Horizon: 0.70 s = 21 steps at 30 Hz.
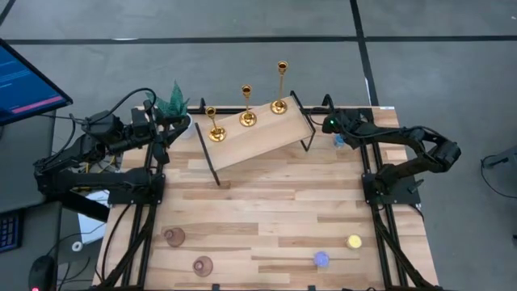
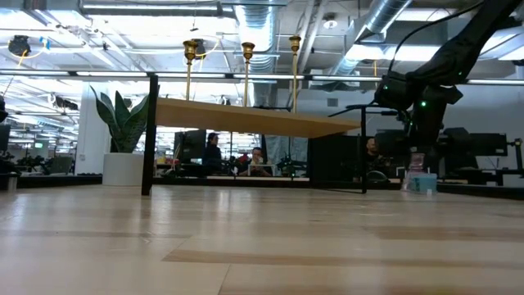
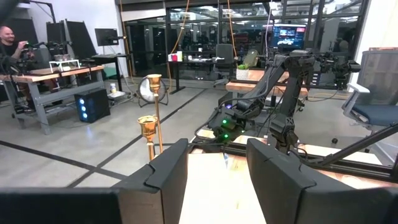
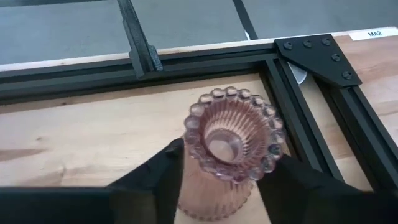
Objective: Pick & Place candle stick holders
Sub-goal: Put the top pink glass candle holder on the shelf
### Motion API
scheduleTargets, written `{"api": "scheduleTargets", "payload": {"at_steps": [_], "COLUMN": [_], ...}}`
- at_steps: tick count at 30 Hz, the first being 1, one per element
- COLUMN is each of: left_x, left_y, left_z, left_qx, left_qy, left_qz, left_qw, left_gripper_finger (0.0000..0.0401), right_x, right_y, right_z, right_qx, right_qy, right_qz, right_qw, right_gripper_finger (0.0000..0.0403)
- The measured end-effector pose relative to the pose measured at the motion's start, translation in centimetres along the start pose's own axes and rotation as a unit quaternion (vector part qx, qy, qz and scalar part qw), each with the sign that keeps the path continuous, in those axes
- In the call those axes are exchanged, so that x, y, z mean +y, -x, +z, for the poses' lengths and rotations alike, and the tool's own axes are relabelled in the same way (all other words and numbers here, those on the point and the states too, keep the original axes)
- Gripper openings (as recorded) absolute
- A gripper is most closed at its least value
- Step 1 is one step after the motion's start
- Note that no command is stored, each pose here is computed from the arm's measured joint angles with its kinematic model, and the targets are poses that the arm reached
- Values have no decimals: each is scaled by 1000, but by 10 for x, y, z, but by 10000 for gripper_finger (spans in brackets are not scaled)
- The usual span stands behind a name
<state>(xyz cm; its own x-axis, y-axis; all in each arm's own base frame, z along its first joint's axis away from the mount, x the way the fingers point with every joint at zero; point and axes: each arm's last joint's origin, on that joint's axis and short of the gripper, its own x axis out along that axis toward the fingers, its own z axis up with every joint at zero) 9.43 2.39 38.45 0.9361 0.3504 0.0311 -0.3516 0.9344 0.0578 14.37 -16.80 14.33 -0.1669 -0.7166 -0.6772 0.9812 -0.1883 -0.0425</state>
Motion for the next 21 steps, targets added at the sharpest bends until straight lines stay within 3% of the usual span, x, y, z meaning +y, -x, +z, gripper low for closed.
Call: {"api": "scheduleTargets", "payload": {"at_steps": [13, 21], "left_x": [0, 0], "left_y": [0, 0], "left_z": [0, 0], "left_qx": [0, 0], "left_qy": [0, 0], "left_qz": [0, 0], "left_qw": [1000, 1000], "left_gripper_finger": [163, 163], "right_x": [0, 0], "right_y": [0, 0], "right_z": [0, -1], "right_qx": [8, 10], "right_qy": [0, -4], "right_qz": [6, 8], "right_qw": [1000, 1000], "right_gripper_finger": [9, 2]}}
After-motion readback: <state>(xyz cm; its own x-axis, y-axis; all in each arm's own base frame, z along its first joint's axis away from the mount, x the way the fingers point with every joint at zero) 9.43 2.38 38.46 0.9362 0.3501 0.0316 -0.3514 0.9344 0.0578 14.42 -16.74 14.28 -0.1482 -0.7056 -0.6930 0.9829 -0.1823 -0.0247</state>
